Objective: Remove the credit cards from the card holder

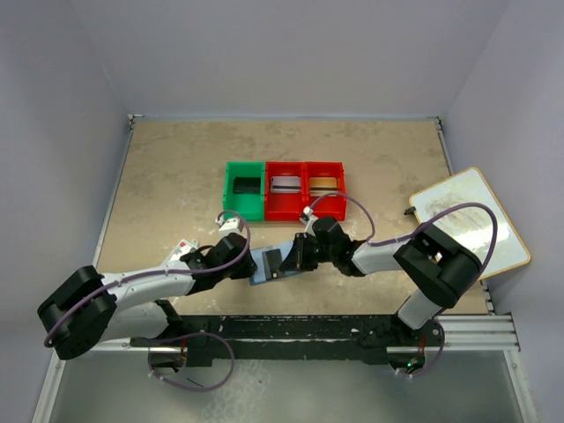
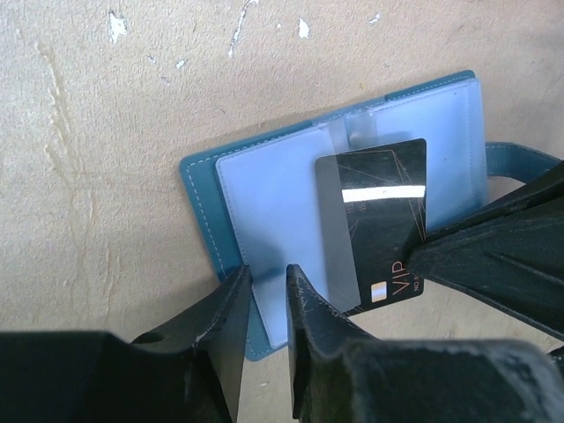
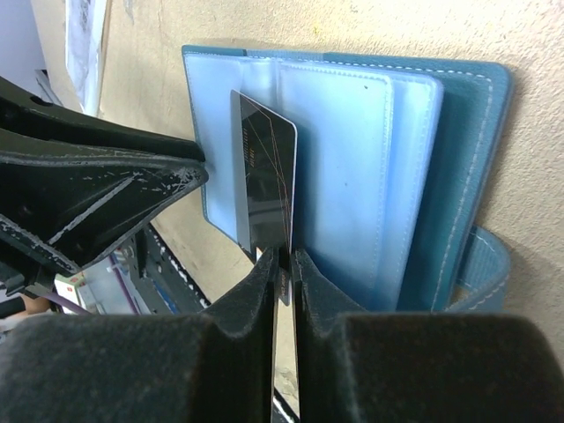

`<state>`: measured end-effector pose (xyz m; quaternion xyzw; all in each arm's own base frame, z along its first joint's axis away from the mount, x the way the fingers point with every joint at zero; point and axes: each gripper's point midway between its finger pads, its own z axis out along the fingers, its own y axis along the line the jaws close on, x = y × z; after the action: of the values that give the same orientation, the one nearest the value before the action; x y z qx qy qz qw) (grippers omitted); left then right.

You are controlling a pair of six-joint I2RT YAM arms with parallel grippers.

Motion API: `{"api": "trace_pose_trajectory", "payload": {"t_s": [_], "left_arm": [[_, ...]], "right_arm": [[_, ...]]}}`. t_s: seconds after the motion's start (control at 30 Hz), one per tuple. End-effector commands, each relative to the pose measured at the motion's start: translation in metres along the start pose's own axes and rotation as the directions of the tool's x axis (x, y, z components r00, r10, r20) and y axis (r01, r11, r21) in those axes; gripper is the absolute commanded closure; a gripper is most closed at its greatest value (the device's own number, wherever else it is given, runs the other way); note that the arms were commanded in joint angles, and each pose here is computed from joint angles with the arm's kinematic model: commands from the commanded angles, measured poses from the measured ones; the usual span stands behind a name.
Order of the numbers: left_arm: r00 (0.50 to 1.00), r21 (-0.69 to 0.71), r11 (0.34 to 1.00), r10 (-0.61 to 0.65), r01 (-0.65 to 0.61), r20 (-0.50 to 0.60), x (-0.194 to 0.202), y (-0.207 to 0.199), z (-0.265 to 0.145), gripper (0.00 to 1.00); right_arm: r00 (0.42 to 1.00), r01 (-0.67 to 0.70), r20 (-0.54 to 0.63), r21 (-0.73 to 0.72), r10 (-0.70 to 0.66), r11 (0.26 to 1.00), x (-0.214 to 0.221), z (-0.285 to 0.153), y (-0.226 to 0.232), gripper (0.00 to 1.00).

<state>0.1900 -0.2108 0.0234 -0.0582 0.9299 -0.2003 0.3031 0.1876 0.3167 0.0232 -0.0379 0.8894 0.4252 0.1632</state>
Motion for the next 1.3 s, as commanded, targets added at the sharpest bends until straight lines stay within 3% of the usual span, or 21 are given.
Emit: {"api": "trace_pose_trajectory", "payload": {"t_s": [0.0, 0.2, 0.37, 0.5, 0.8, 0.9, 1.27], "left_arm": [[0.999, 0.039, 0.999, 0.013, -0.014, 0.03, -0.016, -0.017, -0.009, 0.78], [0.999, 0.088, 0.995, 0.033, -0.036, 0.041, -0.027, -0.039, -0.014, 0.74], [0.998, 0.098, 0.994, 0.054, -0.056, 0.03, -0.027, -0.047, -0.014, 0.72], [0.998, 0.082, 0.995, 0.062, -0.065, 0.034, -0.026, -0.047, -0.013, 0.69], [0.995, -0.092, 0.993, 0.085, -0.079, 0.057, -0.03, -0.016, -0.023, 0.6], [0.994, -0.112, 0.991, 0.078, -0.07, 0.073, -0.034, -0.013, -0.03, 0.53], [0.995, 0.13, 0.991, 0.023, -0.036, 0.101, -0.052, -0.071, -0.047, 0.52]], "right_arm": [[1.0, 0.013, 0.025, 0.025, -0.014, 1.0, -0.006, 0.0, -0.005, 0.87], [1.0, 0.009, 0.027, 0.029, -0.009, 1.0, -0.007, 0.001, -0.005, 0.7], [0.999, 0.009, 0.037, 0.03, -0.01, 1.0, -0.01, 0.0, -0.003, 0.62], [0.999, 0.004, 0.05, 0.048, -0.006, 0.999, -0.014, 0.0, -0.005, 0.61], [0.997, -0.023, 0.074, 0.058, 0.019, 0.998, -0.016, -0.002, -0.006, 0.62], [0.997, -0.025, 0.072, 0.049, 0.022, 0.998, -0.015, -0.002, -0.005, 0.61], [0.995, -0.046, 0.094, 0.012, 0.045, 0.999, -0.018, -0.001, 0.001, 0.6]]}}
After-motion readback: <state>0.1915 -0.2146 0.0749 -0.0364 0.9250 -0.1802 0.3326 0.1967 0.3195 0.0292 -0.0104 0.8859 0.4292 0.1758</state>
